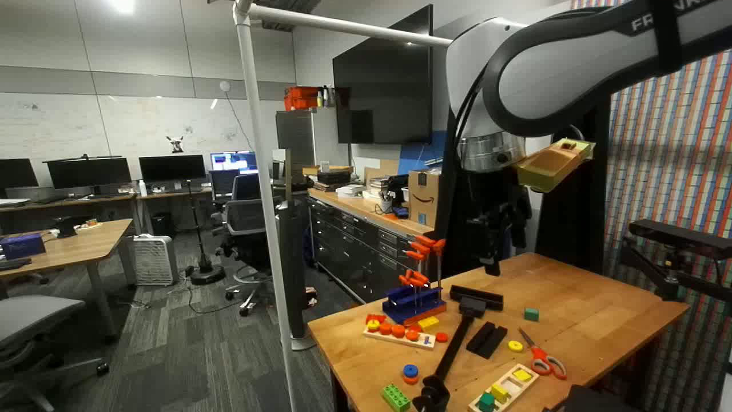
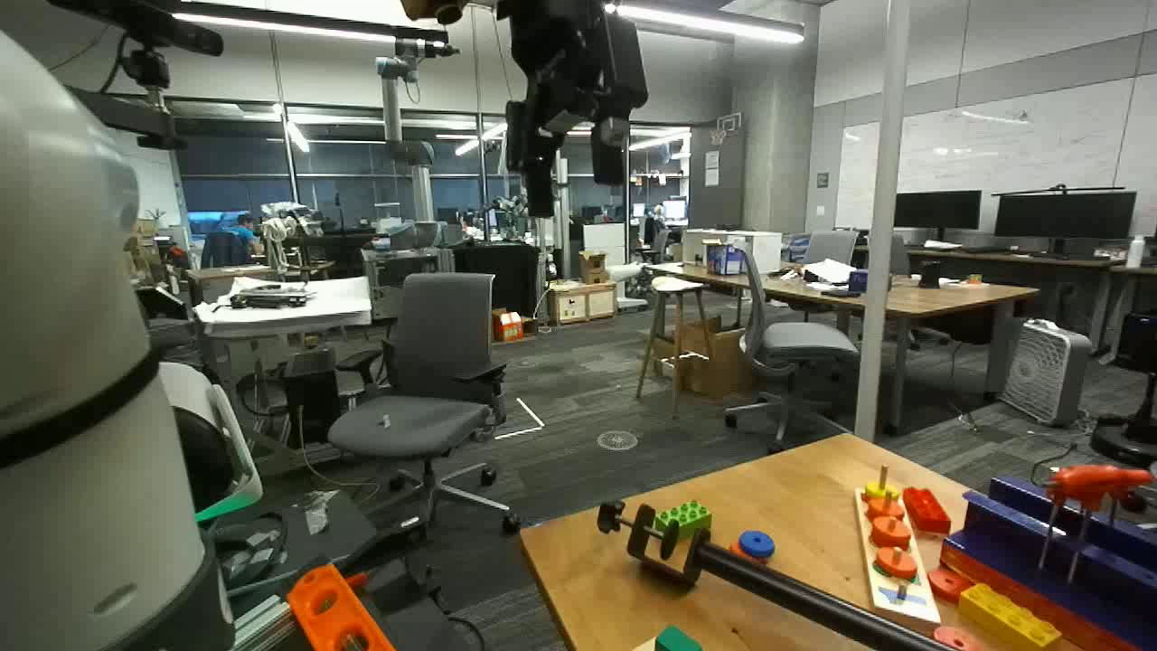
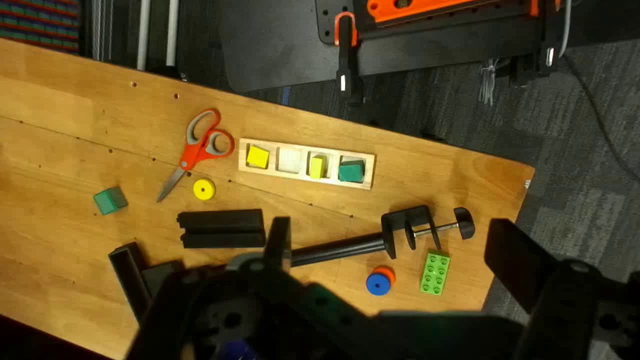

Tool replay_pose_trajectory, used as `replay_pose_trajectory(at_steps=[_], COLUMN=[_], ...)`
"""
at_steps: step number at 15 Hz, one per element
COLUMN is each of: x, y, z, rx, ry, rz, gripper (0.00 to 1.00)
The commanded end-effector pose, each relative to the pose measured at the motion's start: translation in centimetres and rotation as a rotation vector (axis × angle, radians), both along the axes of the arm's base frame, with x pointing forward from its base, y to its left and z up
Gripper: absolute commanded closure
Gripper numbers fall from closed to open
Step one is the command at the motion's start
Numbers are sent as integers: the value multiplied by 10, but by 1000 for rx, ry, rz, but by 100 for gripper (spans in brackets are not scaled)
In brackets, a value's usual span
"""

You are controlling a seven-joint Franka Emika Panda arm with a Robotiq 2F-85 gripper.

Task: Remove one round orange object from the second position on the wooden board and put it on the table

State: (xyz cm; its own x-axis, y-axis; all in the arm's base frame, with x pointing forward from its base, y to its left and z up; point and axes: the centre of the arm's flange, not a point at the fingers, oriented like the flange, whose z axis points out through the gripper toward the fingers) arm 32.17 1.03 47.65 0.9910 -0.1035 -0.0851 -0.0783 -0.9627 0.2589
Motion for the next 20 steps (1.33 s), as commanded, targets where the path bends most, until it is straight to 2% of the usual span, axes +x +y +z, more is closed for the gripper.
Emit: replay_pose_trajectory(at_steps=[1, 6, 9, 16, 20], x=[0, 1, 12, 80, 126], y=[0, 0, -8, -42, -71], z=[2, 5, -21, -85, -121], rx=[0, 0, -7, 107, 199], ry=[-5, -13, -52, -228, -248], rz=[0, 1, 97, 258, 262], gripper=[0, 0, 0, 0, 0])
